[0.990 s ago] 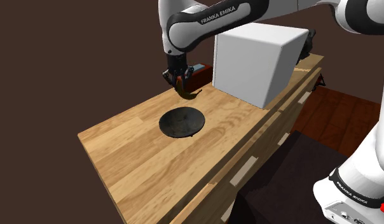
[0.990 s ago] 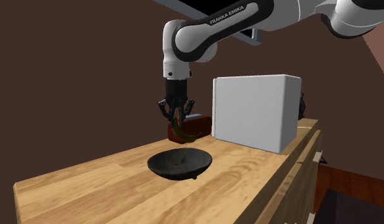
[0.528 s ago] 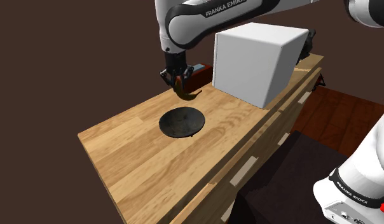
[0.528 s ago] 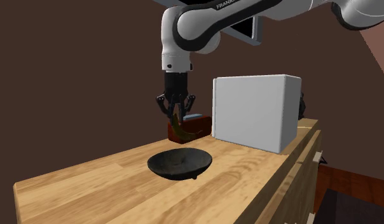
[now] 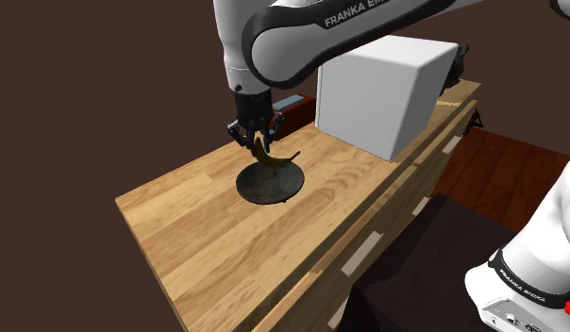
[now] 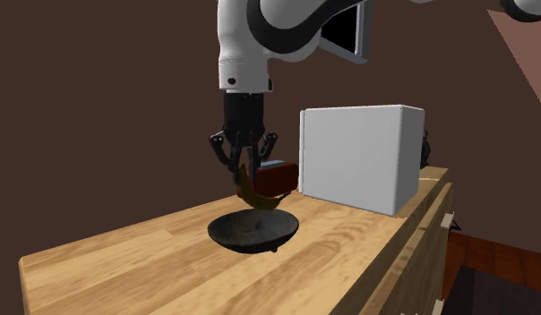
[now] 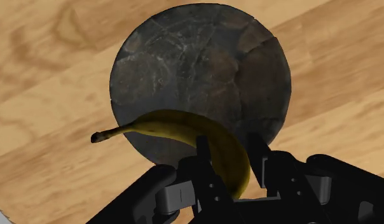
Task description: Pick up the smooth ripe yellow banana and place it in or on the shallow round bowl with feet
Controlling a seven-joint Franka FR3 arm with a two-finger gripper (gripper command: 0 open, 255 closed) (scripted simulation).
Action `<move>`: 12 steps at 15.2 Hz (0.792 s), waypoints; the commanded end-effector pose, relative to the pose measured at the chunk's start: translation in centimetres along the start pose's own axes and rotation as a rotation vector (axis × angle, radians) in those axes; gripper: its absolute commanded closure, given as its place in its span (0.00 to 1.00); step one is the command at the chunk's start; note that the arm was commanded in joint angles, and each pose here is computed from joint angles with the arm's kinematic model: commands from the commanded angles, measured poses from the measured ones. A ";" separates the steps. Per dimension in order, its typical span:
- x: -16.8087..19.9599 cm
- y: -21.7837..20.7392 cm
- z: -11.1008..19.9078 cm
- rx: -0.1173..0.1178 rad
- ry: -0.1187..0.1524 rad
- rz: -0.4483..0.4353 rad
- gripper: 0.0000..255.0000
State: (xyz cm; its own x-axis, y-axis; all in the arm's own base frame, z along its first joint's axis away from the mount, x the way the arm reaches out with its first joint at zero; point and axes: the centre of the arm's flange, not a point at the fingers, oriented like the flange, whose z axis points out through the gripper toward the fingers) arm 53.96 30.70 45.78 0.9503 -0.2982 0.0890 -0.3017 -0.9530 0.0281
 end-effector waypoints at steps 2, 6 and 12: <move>-3.7 -1.8 -0.5 -0.001 0.000 0.001 1.00; -4.5 -2.1 0.9 -0.001 0.000 0.001 1.00; -4.8 -2.2 4.1 -0.001 0.000 0.001 1.00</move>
State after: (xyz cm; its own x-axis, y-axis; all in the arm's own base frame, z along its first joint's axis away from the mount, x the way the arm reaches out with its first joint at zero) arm 50.48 34.05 41.89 0.9500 -0.2993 0.0889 -0.3028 -0.9526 0.0289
